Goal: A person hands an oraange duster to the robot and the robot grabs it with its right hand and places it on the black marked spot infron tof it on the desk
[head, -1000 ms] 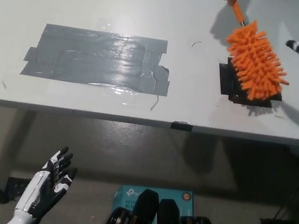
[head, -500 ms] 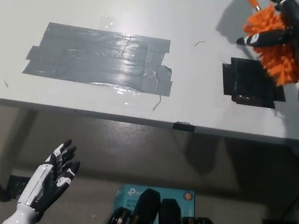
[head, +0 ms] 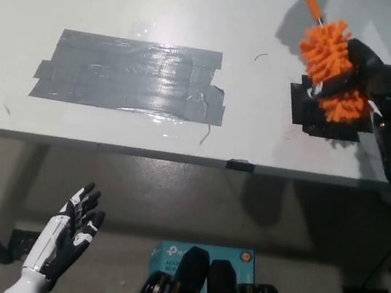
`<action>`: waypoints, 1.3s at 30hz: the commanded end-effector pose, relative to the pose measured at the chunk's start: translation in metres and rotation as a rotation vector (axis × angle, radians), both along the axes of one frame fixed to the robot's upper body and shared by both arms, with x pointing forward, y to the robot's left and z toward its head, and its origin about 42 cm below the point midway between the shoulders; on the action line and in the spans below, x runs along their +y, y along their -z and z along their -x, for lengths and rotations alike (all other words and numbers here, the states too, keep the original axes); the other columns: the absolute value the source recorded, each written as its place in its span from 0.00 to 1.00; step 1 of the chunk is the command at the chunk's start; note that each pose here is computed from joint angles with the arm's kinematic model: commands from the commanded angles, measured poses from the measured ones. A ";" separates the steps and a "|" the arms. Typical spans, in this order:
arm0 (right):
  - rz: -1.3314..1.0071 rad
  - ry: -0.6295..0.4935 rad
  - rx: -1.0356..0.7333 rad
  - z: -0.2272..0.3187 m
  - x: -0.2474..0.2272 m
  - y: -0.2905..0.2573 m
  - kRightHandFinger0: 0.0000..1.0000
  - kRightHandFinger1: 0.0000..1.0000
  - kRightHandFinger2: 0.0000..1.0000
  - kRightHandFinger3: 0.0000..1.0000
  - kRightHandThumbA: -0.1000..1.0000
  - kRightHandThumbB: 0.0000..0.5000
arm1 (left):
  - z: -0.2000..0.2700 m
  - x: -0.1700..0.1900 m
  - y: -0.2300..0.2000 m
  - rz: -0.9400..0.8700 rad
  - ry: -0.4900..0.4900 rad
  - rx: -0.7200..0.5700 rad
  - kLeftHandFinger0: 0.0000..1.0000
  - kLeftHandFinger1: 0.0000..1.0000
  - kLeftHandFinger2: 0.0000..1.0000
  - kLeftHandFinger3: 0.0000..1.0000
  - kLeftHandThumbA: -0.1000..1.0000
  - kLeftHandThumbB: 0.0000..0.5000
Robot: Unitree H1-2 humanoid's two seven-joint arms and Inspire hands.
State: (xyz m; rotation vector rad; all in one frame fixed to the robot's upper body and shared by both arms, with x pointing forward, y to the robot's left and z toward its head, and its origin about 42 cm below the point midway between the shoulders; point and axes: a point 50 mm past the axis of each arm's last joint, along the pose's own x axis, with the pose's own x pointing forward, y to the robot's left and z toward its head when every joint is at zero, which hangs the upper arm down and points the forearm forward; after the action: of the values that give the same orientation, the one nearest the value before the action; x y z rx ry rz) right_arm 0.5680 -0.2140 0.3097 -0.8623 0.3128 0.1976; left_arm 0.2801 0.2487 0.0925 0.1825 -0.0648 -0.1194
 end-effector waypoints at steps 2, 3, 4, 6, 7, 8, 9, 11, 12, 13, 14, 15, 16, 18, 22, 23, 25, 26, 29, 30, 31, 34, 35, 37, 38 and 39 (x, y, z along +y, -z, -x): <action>0.107 -0.004 -0.033 -0.003 -0.011 -0.025 1.00 1.00 1.00 1.00 0.70 0.68 | 0.005 0.003 -0.011 -0.013 0.032 -0.053 1.00 1.00 1.00 1.00 0.74 0.32; 0.078 -0.001 -0.030 -0.003 -0.012 -0.025 1.00 1.00 1.00 1.00 0.55 0.69 | 0.004 0.002 -0.012 -0.011 0.034 -0.054 1.00 1.00 1.00 1.00 0.74 0.33; 0.056 -0.005 -0.019 -0.003 -0.015 -0.025 1.00 1.00 1.00 1.00 0.41 0.68 | 0.005 0.000 -0.013 -0.004 0.034 -0.053 0.99 1.00 1.00 1.00 0.74 0.32; 0.044 -0.021 -0.006 0.001 -0.016 -0.019 0.21 0.31 0.48 1.00 0.13 0.59 | 0.008 -0.003 -0.010 0.003 0.036 -0.044 1.00 1.00 1.00 1.00 0.74 0.35; 0.051 -0.023 -0.005 0.001 -0.016 -0.019 0.04 0.15 0.36 1.00 0.08 0.60 | 0.007 -0.003 -0.010 0.000 0.040 -0.047 1.00 1.00 1.00 1.00 0.74 0.35; 0.062 -0.022 -0.012 0.001 -0.017 -0.021 0.01 0.13 0.34 1.00 0.02 0.60 | 0.004 -0.003 -0.012 -0.002 0.043 -0.048 1.00 1.00 1.00 1.00 0.74 0.36; 0.071 -0.019 -0.029 0.002 -0.018 -0.021 0.00 0.14 0.35 1.00 0.00 0.58 | 0.001 -0.003 -0.013 -0.007 0.045 -0.048 1.00 1.00 1.00 1.00 0.73 0.36; 0.076 -0.002 -0.077 0.007 -0.018 -0.015 0.12 0.33 0.45 0.80 0.00 0.51 | 0.003 -0.003 -0.012 -0.002 0.044 -0.042 0.99 1.00 1.00 1.00 0.71 0.32; 0.070 0.009 -0.104 0.012 -0.018 -0.009 0.22 0.42 0.46 0.67 0.00 0.48 | 0.008 -0.003 -0.010 0.000 0.044 -0.037 0.99 1.00 1.00 1.00 0.71 0.32; 0.068 0.023 -0.125 0.014 -0.019 -0.007 0.22 0.43 0.47 0.62 0.00 0.43 | 0.009 -0.004 -0.008 0.003 0.045 -0.038 1.00 1.00 1.00 1.00 0.71 0.31; 0.066 0.029 -0.133 0.014 -0.019 -0.007 0.20 0.44 0.49 0.63 0.00 0.41 | 0.009 -0.004 -0.008 0.004 0.045 -0.039 1.00 1.00 1.00 1.00 0.71 0.31; 0.053 0.048 -0.170 0.015 -0.020 -0.006 0.06 0.29 0.34 0.53 0.00 0.36 | 0.009 -0.004 -0.009 -0.002 0.048 -0.041 1.00 1.00 1.00 1.00 0.71 0.31; 0.049 0.054 -0.183 0.015 -0.020 -0.006 0.06 0.29 0.34 0.53 0.00 0.36 | 0.009 -0.004 -0.009 -0.005 0.050 -0.042 1.00 1.00 1.00 1.00 0.71 0.31; 0.011 0.082 -0.249 0.016 -0.024 -0.008 0.00 0.37 0.61 0.75 0.00 0.38 | 0.007 -0.006 -0.009 -0.010 0.053 -0.042 1.00 1.00 1.00 1.00 0.72 0.32; -0.022 0.105 -0.301 0.019 -0.031 -0.013 0.09 0.65 1.00 1.00 0.00 0.35 | 0.005 -0.010 -0.007 -0.010 0.053 -0.037 0.99 1.00 1.00 1.00 0.72 0.36; -0.036 0.105 -0.320 0.024 -0.030 -0.012 0.05 0.63 1.00 0.97 0.00 0.35 | 0.008 -0.010 -0.005 -0.011 0.055 -0.031 0.99 1.00 1.00 1.00 0.71 0.37; -0.067 0.109 -0.333 0.032 -0.030 -0.015 0.11 0.69 1.00 0.99 0.00 0.34 | 0.012 -0.010 -0.002 -0.012 0.058 -0.024 1.00 1.00 1.00 1.00 0.71 0.37; -0.100 0.110 -0.346 0.036 -0.032 -0.020 0.10 0.69 1.00 1.00 0.00 0.34 | 0.013 -0.010 -0.002 -0.012 0.057 -0.022 1.00 1.00 1.00 1.00 0.71 0.37; -0.180 0.108 -0.430 0.048 -0.036 -0.042 0.14 0.72 1.00 1.00 0.00 0.35 | 0.007 -0.008 -0.005 -0.016 0.057 -0.028 1.00 1.00 1.00 1.00 0.71 0.38; -0.198 0.108 -0.445 0.052 -0.037 -0.044 0.16 0.73 1.00 1.00 0.00 0.36 | 0.006 -0.007 -0.006 -0.017 0.058 -0.028 1.00 1.00 1.00 1.00 0.71 0.38; -0.217 0.105 -0.472 0.058 -0.038 -0.049 0.18 0.74 1.00 1.00 0.00 0.35 | 0.006 -0.007 -0.006 -0.021 0.058 -0.031 1.00 1.00 1.00 1.00 0.70 0.39; -0.235 0.091 -0.553 0.079 -0.043 -0.060 0.56 0.77 1.00 1.00 0.00 0.30 | 0.006 -0.008 -0.006 -0.030 0.066 -0.041 0.98 1.00 1.00 1.00 0.69 0.39; -0.249 0.081 -0.576 0.087 -0.044 -0.063 0.48 0.73 1.00 1.00 0.00 0.29 | 0.009 -0.008 -0.005 -0.036 0.065 -0.040 0.97 1.00 1.00 1.00 0.69 0.39; -0.284 0.065 -0.632 0.102 -0.047 -0.072 0.31 0.70 1.00 1.00 0.00 0.28 | 0.011 -0.008 -0.003 -0.039 0.064 -0.036 0.97 1.00 1.00 1.00 0.69 0.40; -0.279 0.063 -0.667 0.110 -0.049 -0.078 0.27 0.67 1.00 1.00 0.00 0.30 | 0.013 -0.008 -0.003 -0.032 0.062 -0.034 0.97 1.00 1.00 1.00 0.68 0.40; -0.285 0.060 -0.683 0.114 -0.050 -0.082 0.31 0.69 1.00 1.00 0.00 0.29 | 0.013 -0.008 -0.003 -0.029 0.061 -0.034 0.97 1.00 1.00 1.00 0.68 0.40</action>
State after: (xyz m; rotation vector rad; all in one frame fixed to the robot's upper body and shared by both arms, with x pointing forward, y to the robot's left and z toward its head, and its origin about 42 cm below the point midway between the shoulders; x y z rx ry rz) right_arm 0.4889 -0.2548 0.3360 -0.6662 -0.1029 -0.0466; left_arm 0.2699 0.2396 0.0902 0.1837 -0.0584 -0.1594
